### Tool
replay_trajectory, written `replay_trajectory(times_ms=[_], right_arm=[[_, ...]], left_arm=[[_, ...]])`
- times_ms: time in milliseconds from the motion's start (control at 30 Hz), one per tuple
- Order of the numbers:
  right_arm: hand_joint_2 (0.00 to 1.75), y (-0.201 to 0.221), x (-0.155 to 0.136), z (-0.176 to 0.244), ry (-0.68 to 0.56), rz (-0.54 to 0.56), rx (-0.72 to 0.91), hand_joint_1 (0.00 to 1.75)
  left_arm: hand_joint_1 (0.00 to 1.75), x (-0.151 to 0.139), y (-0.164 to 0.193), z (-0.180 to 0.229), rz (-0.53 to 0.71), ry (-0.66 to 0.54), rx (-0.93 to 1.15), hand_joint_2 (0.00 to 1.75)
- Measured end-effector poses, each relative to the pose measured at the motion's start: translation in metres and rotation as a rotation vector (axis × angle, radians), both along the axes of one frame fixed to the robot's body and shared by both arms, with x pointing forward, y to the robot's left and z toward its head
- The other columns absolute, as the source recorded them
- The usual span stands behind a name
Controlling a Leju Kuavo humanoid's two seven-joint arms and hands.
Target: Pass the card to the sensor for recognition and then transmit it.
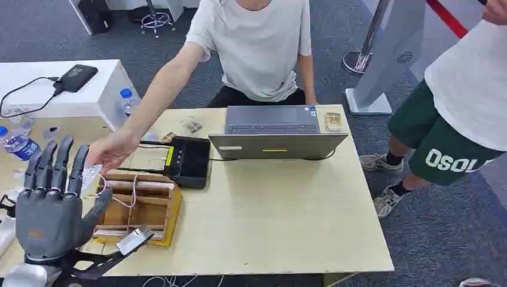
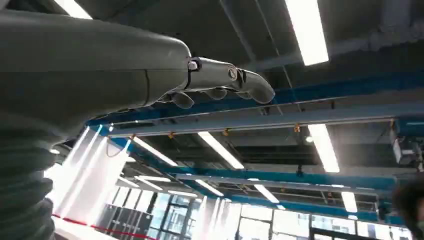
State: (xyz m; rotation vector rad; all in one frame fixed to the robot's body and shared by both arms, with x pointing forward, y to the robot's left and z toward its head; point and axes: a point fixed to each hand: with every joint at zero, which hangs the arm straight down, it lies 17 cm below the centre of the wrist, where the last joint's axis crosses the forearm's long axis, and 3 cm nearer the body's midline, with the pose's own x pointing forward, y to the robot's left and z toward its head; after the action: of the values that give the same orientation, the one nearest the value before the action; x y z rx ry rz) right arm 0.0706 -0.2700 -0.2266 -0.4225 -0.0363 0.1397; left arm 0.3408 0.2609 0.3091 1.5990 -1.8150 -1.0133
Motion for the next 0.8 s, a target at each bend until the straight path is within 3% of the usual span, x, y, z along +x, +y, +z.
replay_trajectory(times_ms=[300, 800], right_arm=[[1.75, 0.001, 0.001, 0.000, -0.001, 0.005, 0.007, 0.00], [1.75, 0.001, 0.002, 0.001, -0.007, 0.004, 0.012, 0.00]], left_arm=[[0.00, 0.001, -0.037, 0.013, -0.094, -0.029, 0.000, 1.75], [0.00, -0.002, -0.040, 0.008, -0.107, -0.020, 0.018, 1.75]])
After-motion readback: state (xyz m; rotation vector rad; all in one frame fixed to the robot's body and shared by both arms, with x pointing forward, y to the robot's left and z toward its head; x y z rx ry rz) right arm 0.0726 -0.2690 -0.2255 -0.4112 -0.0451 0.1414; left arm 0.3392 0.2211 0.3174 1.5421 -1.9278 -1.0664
